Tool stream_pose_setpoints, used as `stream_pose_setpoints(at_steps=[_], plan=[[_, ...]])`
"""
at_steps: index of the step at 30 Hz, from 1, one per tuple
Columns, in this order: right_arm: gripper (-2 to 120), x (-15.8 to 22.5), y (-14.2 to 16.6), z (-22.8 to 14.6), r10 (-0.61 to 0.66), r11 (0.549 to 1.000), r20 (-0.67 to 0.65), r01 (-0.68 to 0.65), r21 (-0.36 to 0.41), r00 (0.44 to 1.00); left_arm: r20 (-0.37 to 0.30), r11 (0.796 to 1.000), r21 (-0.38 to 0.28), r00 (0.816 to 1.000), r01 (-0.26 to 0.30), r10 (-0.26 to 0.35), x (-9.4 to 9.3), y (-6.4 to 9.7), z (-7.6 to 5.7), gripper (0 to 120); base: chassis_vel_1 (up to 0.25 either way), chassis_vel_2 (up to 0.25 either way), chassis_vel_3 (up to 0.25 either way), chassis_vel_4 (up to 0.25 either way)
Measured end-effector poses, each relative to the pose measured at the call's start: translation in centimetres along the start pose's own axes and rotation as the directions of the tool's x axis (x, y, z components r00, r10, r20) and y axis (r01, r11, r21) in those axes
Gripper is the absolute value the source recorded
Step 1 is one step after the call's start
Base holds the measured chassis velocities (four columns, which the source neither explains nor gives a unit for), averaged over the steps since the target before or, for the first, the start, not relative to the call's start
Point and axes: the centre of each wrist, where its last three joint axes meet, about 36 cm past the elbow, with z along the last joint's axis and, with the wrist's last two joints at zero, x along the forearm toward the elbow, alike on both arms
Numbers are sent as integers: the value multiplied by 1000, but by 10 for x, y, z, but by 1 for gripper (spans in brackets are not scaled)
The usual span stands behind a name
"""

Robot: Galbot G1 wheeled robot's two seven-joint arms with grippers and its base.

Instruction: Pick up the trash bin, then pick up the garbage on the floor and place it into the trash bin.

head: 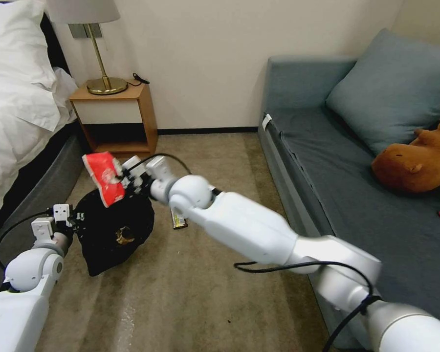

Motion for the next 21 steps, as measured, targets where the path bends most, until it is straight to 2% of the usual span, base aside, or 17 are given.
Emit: stream_pose_setpoints(at_steps=[3, 9, 16, 18, 20, 21], plan=[[0, -17, 11, 23, 1, 1000, -20, 0, 15, 1000, 2, 1000, 3, 1000, -3, 3, -1, 0, 0, 4, 0, 0, 0, 0], [0, -24, 14, 67, 28, 999, -74, -27, 19, 997, 3, 1000, 25, 1000, -17, 17, -1, -2, 0, 4, 0, 0, 0, 0], [0, -25, 19, 93, 48, 999, -110, -45, 22, 993, -3, 998, 54, 999, -33, 33, 0, -5, 2, 4, 0, 0, 0, 0], [2, -25, 20, 95, 49, 999, -115, -47, 22, 992, -5, 998, 55, 999, -32, 32, 0, -5, 3, 4, 0, 0, 0, 0], [14, -25, 21, 100, 54, 998, -121, -51, 25, 991, -10, 998, 55, 999, -31, 31, -1, -4, 5, 4, 0, 0, 0, 0], [14, -25, 21, 100, 54, 998, -121, -51, 25, 991, -10, 998, 55, 999, -31, 31, -1, -4, 5, 4, 0, 0, 0, 0]])
